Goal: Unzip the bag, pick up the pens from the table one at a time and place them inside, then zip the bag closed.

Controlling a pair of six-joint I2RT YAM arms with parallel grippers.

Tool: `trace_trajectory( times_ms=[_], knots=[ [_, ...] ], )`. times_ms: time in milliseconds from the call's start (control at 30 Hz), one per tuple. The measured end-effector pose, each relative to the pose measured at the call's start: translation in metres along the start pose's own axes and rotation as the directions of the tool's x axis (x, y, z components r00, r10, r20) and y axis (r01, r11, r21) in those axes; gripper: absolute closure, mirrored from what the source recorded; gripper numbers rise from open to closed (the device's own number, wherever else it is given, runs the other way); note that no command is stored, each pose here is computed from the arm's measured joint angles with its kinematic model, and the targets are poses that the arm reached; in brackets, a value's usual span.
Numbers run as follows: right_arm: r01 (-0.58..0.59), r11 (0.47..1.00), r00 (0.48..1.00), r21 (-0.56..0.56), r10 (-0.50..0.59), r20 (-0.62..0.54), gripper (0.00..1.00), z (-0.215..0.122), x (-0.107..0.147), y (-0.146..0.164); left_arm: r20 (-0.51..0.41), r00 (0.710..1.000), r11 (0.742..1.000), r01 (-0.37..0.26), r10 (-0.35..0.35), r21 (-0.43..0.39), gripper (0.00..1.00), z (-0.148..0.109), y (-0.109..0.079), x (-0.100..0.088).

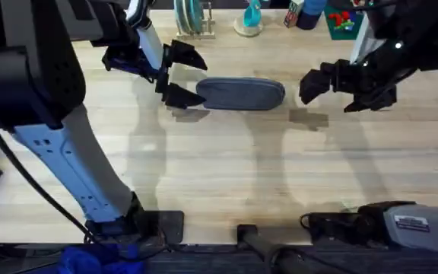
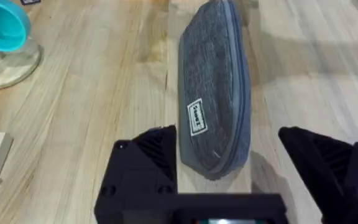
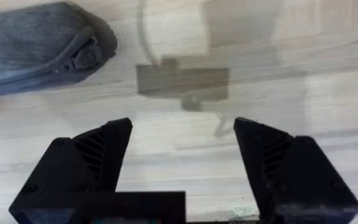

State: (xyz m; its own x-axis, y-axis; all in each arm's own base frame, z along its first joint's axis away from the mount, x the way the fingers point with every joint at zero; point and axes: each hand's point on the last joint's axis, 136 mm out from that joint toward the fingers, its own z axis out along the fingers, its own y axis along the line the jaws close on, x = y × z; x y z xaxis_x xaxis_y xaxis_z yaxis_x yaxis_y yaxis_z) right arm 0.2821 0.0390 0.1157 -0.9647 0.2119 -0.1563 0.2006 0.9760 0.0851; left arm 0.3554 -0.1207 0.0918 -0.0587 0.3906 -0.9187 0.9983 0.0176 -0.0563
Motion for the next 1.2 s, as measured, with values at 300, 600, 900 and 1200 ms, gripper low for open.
trace_trajectory(
  times_ms=[300, 600, 900, 1200],
  knots=[
    [0.002, 1.000, 0.999, -0.017, -0.002, 0.049, 0.005, -0.019, -0.005, 0.002, 0.030, 0.997, 0.997, 0.071, -0.070, -0.016, 0.008, -0.005, 0.003, -0.003],
    [0.009, 0.999, 0.989, -0.051, -0.002, 0.148, 0.005, -0.048, -0.009, 0.005, 0.111, 0.957, 0.959, 0.277, -0.269, -0.061, 0.006, -0.054, 0.012, -0.030],
    [0.020, 0.999, 0.989, -0.050, -0.012, 0.150, 0.004, -0.056, -0.001, 0.002, 0.060, 0.942, 0.943, 0.332, -0.329, -0.035, 0.004, -0.077, 0.010, -0.073],
    [0.063, 0.997, 0.986, -0.044, -0.055, 0.156, 0.005, -0.061, 0.002, 0.001, -0.024, 0.915, 0.914, 0.402, -0.404, -0.062, 0.004, -0.089, 0.013, -0.081]
  ],
)
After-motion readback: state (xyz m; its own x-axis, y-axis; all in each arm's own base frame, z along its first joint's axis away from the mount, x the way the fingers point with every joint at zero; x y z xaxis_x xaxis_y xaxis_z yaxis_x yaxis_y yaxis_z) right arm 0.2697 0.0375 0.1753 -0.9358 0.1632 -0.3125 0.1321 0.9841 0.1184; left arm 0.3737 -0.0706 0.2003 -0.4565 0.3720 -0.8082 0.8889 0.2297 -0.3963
